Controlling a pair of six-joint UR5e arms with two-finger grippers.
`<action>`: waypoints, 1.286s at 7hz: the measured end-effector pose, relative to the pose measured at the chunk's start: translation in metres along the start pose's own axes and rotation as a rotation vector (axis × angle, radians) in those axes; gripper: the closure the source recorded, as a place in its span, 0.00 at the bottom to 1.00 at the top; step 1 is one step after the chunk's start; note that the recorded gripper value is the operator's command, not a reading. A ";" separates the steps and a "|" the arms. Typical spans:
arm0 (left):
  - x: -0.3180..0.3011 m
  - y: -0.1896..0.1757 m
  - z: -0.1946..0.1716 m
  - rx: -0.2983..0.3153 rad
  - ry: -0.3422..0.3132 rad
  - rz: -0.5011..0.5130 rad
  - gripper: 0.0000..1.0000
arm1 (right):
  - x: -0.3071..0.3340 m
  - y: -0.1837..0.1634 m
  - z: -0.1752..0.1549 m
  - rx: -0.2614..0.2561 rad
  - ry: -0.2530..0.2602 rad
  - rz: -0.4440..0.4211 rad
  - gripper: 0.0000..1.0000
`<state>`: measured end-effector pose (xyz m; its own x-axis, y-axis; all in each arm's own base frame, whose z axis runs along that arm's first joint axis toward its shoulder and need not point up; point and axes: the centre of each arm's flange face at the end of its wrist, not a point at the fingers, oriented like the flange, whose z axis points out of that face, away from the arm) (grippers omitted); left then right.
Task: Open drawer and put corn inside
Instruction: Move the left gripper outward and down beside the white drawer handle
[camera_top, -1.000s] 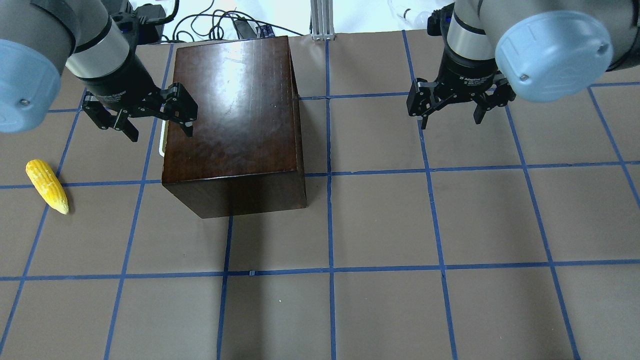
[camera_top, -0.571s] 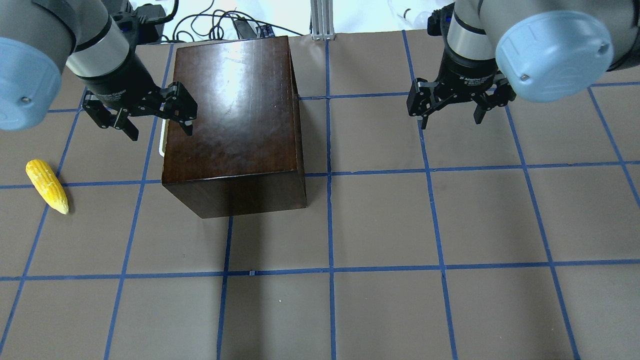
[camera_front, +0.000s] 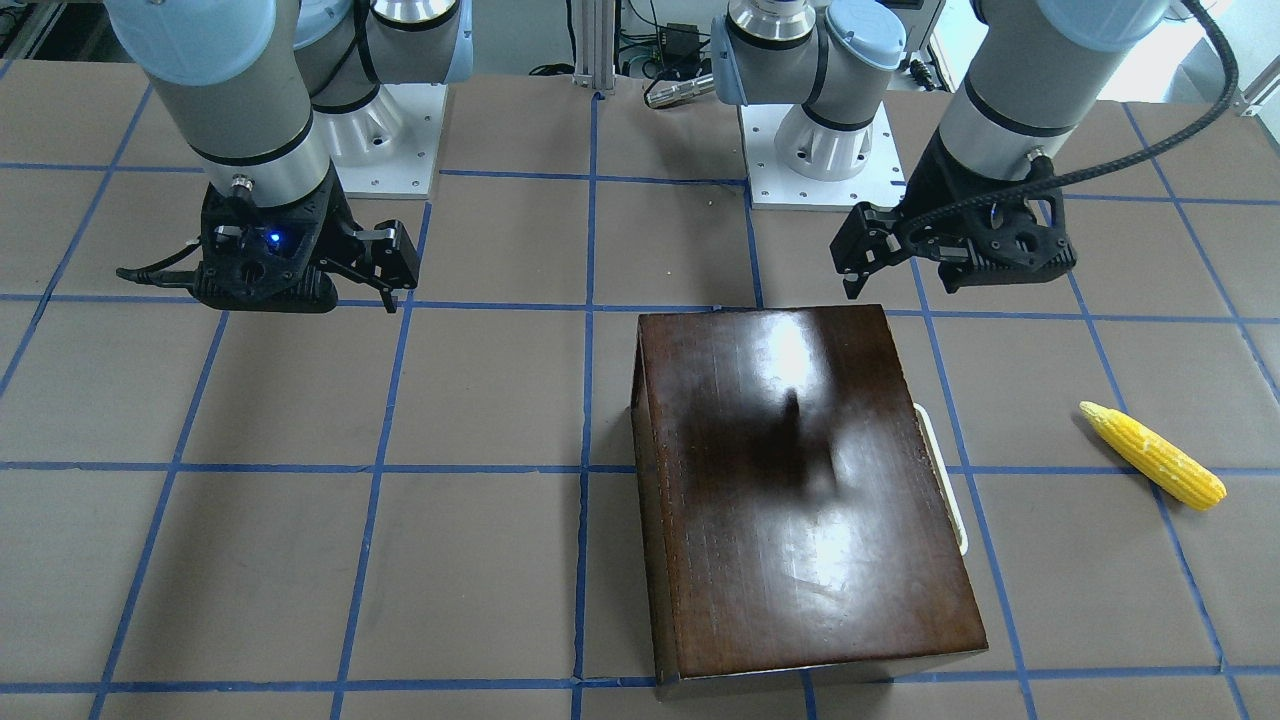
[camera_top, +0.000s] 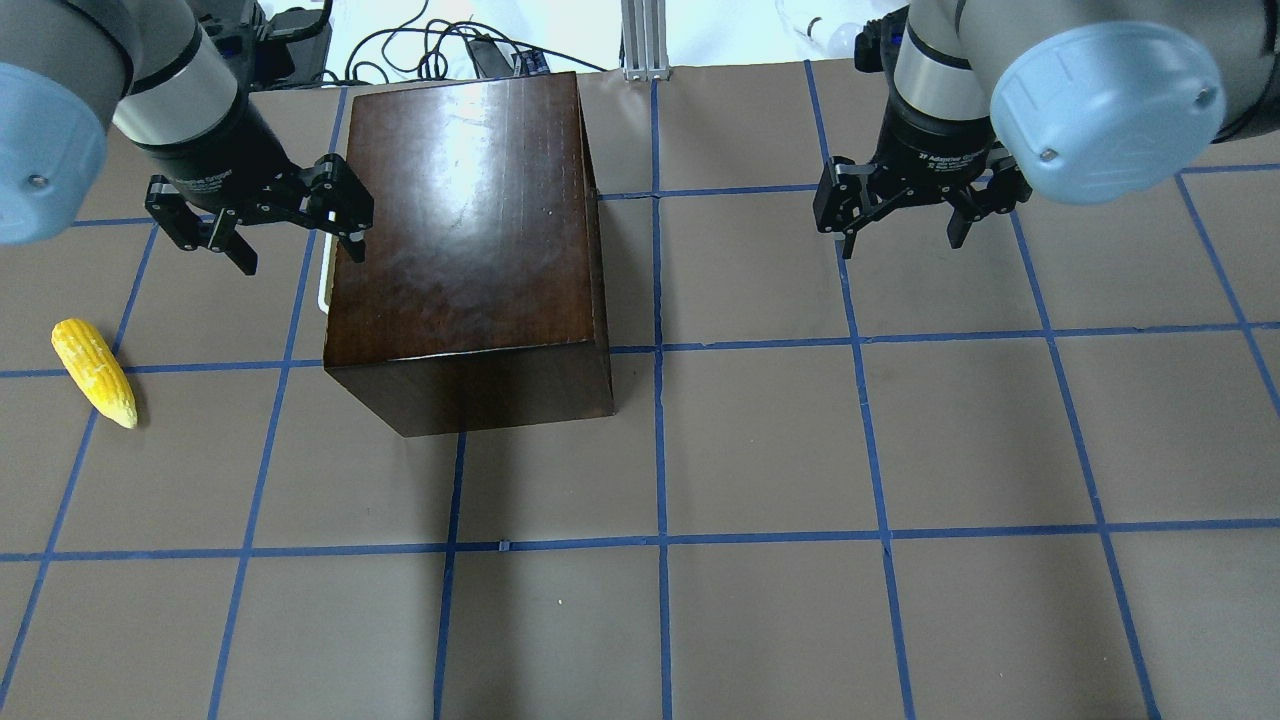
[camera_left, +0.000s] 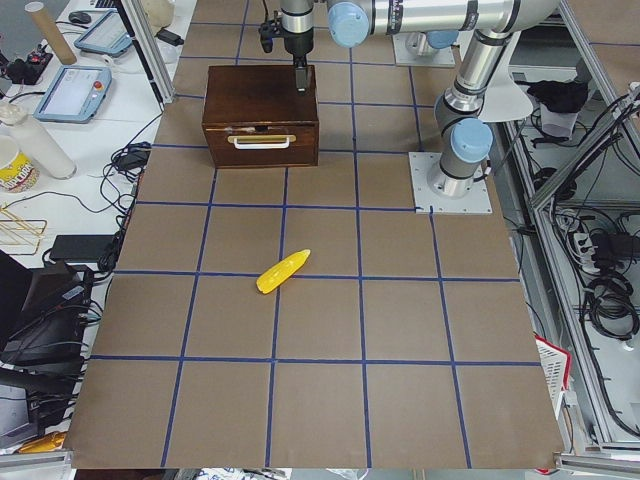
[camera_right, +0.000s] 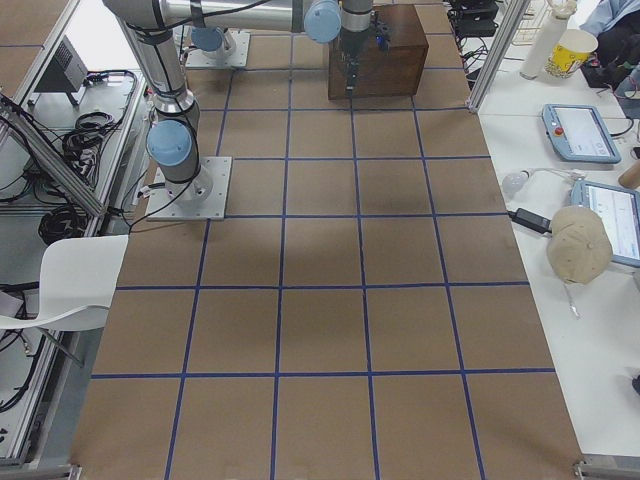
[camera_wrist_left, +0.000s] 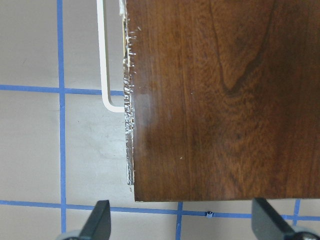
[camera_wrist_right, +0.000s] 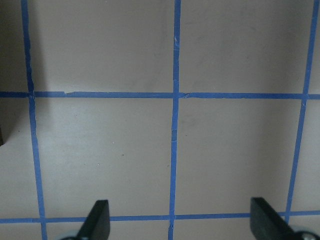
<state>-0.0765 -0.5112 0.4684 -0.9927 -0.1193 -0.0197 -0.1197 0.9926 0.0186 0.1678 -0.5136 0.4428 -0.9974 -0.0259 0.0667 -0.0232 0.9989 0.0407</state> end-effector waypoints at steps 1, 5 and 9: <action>-0.020 -0.006 -0.013 0.011 -0.002 -0.037 0.00 | 0.000 0.000 0.000 0.000 0.000 0.000 0.00; -0.104 -0.038 -0.019 0.027 -0.005 -0.037 0.00 | 0.000 0.000 0.000 0.000 0.001 0.000 0.00; -0.152 -0.090 0.040 0.048 0.033 0.055 0.00 | 0.000 0.000 0.000 0.001 0.001 0.000 0.00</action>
<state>0.0862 -0.5814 0.4296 -0.9979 -0.0642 0.0132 -0.0645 0.9975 -0.0289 0.1677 -0.5136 0.4431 -0.9973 -0.0259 0.0681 -0.0232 0.9989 0.0398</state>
